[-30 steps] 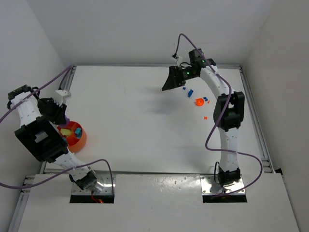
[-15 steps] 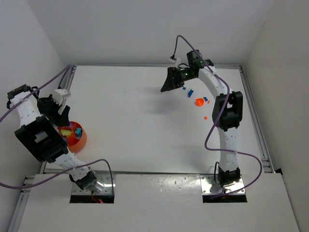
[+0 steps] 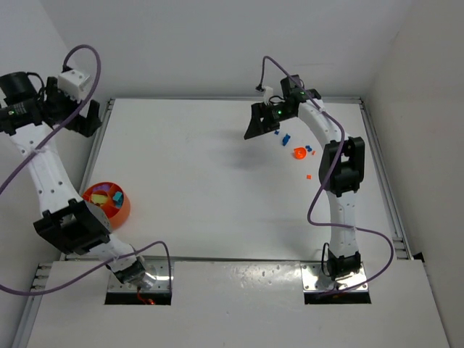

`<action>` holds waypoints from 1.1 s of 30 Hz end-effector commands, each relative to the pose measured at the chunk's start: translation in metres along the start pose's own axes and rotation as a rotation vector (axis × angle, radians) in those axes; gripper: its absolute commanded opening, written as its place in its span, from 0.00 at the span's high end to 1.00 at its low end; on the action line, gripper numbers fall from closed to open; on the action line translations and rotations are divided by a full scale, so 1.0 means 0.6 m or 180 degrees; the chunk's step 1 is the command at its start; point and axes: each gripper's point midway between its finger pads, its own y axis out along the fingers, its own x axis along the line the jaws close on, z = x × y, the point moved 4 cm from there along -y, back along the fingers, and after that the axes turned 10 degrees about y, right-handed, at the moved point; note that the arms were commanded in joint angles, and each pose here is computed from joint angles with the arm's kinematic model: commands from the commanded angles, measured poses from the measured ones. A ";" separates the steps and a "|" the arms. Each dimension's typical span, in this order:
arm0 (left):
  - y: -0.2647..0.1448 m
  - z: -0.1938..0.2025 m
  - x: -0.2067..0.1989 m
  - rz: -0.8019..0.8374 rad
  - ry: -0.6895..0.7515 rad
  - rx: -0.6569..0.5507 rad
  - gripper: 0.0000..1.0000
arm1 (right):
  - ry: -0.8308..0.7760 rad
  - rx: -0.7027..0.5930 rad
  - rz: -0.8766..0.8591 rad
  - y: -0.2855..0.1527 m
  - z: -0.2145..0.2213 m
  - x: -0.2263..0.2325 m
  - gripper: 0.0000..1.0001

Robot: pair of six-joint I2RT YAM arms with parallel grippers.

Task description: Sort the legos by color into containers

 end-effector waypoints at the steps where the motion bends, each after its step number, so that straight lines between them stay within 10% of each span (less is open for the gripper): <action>1: -0.048 -0.146 -0.029 -0.0242 0.0008 -0.0756 0.00 | -0.0470 -0.0080 0.0573 -0.029 -0.019 -0.016 0.10; 15: 0.067 -0.222 -0.292 0.0748 -0.0817 -0.0816 0.15 | -0.0186 -0.0070 0.2583 -0.201 0.041 -0.209 0.33; 33: 0.096 -0.205 -0.367 0.1232 -0.0557 -0.0655 0.12 | -0.0696 0.0541 0.1474 -0.180 0.082 -0.289 0.52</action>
